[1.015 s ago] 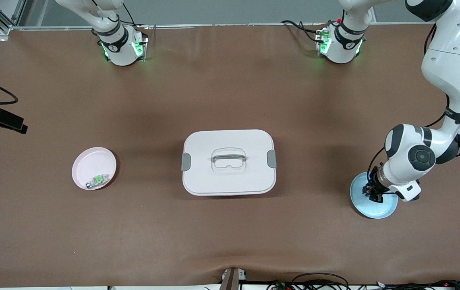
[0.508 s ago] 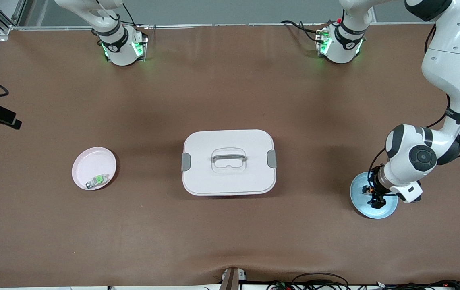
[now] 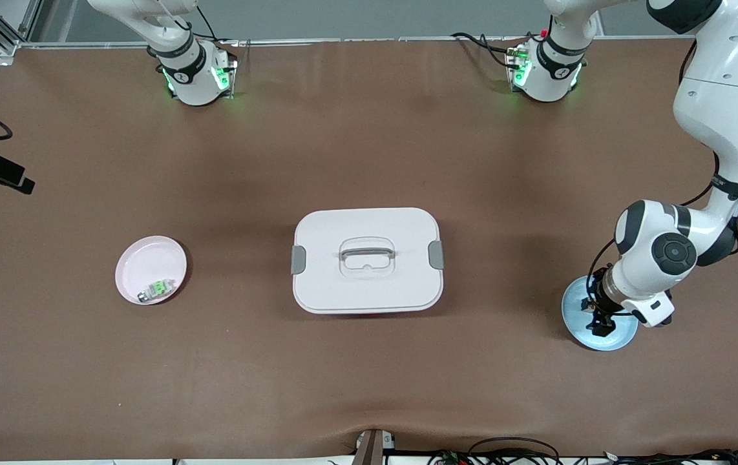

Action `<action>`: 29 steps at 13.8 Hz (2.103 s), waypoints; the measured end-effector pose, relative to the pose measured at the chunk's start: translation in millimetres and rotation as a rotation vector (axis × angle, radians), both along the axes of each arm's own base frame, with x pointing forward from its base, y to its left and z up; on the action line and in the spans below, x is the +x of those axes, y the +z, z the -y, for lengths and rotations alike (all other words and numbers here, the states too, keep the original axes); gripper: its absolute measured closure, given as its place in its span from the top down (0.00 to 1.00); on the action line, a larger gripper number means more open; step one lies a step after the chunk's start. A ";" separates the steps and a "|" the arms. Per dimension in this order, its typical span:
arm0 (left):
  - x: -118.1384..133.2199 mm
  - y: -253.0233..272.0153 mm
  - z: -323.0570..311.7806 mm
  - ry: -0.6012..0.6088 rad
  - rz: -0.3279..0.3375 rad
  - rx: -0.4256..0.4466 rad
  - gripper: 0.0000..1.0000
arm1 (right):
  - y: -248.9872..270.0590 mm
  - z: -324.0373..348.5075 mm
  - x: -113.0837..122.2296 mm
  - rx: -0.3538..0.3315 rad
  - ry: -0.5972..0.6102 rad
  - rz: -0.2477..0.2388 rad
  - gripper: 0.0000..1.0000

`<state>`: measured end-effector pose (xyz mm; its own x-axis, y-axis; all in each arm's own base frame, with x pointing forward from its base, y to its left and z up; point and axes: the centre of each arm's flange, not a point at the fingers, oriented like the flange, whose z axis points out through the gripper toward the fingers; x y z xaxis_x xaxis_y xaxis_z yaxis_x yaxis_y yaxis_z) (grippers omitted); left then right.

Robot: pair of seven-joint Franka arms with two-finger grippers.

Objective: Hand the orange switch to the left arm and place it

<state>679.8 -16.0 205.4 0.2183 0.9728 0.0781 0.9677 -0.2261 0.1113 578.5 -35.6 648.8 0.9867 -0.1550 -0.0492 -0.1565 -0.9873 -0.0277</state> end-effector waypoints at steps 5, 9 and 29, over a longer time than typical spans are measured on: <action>7.5 15.2 5.0 -0.049 0.018 -0.027 1.00 | -4.1 6.7 -7.1 0.001 -0.013 0.001 1.00; 7.5 45.4 -4.4 -0.197 0.028 -0.062 1.00 | -4.5 6.9 -17.6 0.003 -0.014 0.017 1.00; -79.5 220.5 22.0 -1.289 0.103 0.098 1.00 | 7.2 3.1 -28.0 -0.004 0.043 0.023 1.00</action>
